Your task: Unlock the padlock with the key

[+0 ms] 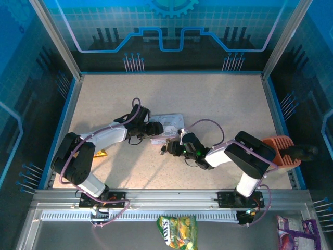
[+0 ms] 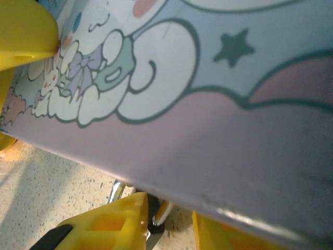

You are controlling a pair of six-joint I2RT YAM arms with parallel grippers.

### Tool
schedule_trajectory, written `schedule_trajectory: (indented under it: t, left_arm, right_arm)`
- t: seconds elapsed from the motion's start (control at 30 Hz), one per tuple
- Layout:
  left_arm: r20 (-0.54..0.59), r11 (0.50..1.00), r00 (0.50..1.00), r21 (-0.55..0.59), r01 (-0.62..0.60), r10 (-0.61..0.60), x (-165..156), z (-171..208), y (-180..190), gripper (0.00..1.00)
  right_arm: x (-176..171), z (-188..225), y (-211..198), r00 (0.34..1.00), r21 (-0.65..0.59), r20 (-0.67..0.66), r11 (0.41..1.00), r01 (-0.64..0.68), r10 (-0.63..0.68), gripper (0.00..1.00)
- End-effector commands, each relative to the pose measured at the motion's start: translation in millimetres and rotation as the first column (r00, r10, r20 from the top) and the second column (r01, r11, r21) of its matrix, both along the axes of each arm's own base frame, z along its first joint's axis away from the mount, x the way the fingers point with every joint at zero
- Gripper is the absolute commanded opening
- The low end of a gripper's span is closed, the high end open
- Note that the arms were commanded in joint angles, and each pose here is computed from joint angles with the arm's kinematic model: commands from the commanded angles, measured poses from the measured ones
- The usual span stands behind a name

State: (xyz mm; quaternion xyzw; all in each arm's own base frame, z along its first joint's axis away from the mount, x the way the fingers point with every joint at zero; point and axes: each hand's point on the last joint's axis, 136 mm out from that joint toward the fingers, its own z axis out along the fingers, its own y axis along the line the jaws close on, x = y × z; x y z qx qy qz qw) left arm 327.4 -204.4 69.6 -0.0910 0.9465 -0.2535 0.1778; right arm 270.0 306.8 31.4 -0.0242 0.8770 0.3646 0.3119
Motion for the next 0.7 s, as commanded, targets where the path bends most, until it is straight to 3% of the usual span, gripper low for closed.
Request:
schedule_trajectory:
  t: [0.0,0.17,0.33,0.57,0.67]
  left_arm:
    - [-0.056,1.000,0.998,0.009,-0.021,0.021,-11.5,-18.7,6.4,0.71]
    - [-0.060,0.999,0.997,0.013,-0.037,0.038,-14.8,-21.5,10.5,0.71]
    - [-0.054,0.998,0.997,0.012,-0.055,0.056,-16.4,-19.3,12.5,0.70]
    - [-0.060,0.997,0.995,0.029,-0.078,0.080,-22.4,-29.7,20.0,0.70]
    - [-0.060,0.994,0.993,0.024,-0.102,0.103,-25.5,-31.6,22.3,0.70]
  right_arm:
    - [-2.2,-5.3,9.4,1.000,0.026,-0.020,1.000,-0.002,0.003,0.28]
    - [0.6,-7.7,10.7,0.999,0.059,-0.026,0.998,0.022,-0.020,0.27]
    - [3.3,-14.9,7.9,0.998,0.055,-0.037,0.997,0.056,-0.054,0.18]
    - [11.2,-15.1,-6.5,0.971,0.167,-0.055,0.956,0.239,-0.233,0.00]
    - [13.4,-11.6,-9.5,0.953,0.213,-0.063,0.929,0.301,-0.295,0.00]
